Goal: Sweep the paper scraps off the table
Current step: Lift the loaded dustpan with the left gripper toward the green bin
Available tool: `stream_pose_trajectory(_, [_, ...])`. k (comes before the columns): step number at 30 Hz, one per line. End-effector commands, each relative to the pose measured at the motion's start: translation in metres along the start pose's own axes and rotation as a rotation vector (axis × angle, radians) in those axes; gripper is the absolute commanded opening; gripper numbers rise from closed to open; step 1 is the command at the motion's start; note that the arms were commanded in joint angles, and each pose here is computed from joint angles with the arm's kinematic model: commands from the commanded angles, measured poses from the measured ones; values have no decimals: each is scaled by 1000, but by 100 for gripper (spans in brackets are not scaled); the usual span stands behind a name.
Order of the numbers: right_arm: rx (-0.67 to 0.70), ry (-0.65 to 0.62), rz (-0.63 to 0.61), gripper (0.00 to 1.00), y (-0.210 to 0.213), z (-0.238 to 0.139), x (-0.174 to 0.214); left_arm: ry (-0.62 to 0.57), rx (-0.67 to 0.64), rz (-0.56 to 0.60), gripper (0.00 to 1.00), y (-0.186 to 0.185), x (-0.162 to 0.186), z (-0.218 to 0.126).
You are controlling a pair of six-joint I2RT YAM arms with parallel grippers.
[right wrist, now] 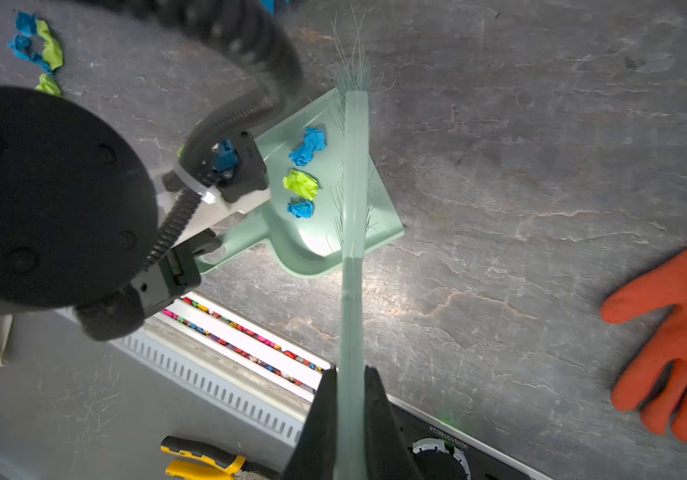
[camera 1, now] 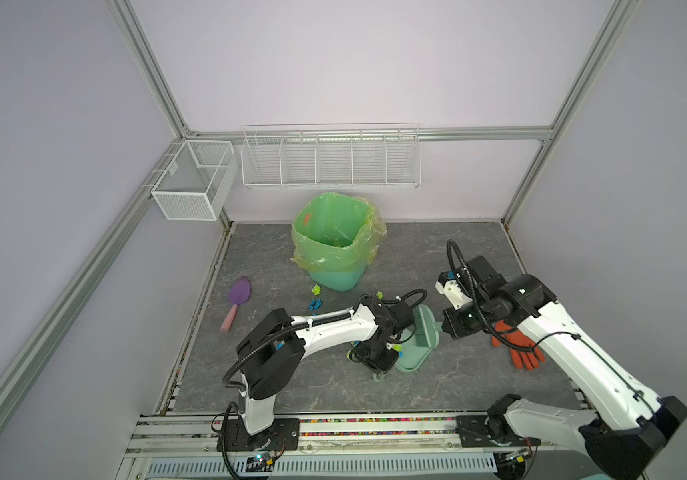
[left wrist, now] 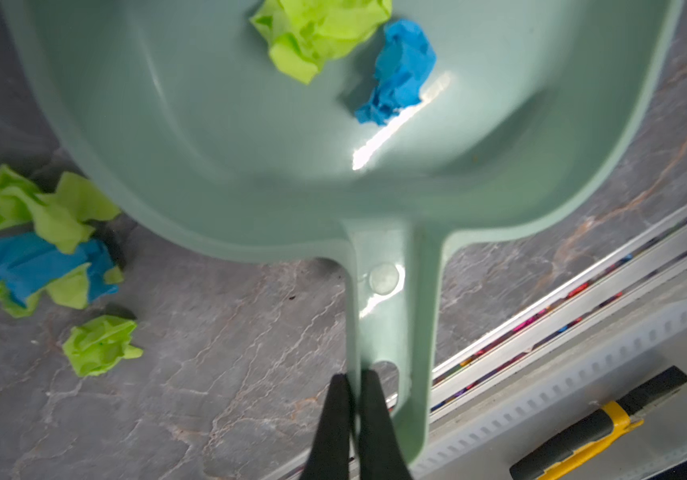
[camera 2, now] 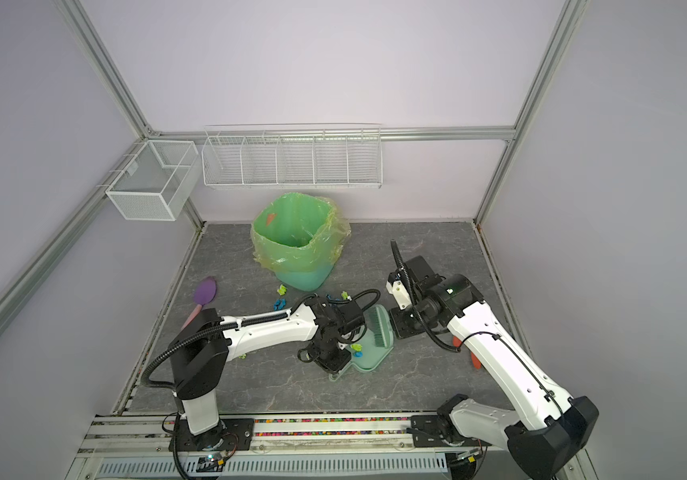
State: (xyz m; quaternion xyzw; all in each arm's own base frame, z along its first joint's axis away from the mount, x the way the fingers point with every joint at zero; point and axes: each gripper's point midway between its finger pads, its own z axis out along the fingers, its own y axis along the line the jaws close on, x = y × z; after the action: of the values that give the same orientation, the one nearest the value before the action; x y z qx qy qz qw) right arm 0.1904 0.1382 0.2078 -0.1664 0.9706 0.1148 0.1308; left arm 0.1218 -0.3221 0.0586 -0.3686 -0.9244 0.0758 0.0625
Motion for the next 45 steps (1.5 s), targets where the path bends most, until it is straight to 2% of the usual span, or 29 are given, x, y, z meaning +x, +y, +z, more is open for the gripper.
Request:
stream_pose_trajectory(1, [78,-35,72,7,-18,-7,2,-47,-40,2,0,5,-10,-15])
stream_pose_trajectory(7, [115,-68,193,7,-38,2,5,-109,-84,12,0,8,-19,-42])
stream_pose_trajectory(14, [149,-124,261,7,-54,-3,1,-165,-131,13,0,13,-23,-68])
stream_pose_trajectory(23, [122,-151,279,7,-55,2,1,-224,-152,10,0,9,-27,-118])
stream_pose_trajectory(30, [95,-163,273,7,-52,7,-3,-275,-238,-17,0,26,-35,-155])
stream_pose_trajectory(38, [96,-202,249,7,-51,-10,-7,-331,-259,-58,0,38,-42,-194])
stream_pose_trajectory(45, [77,-203,247,7,-50,-5,-14,-352,-298,-71,0,47,-48,-219])
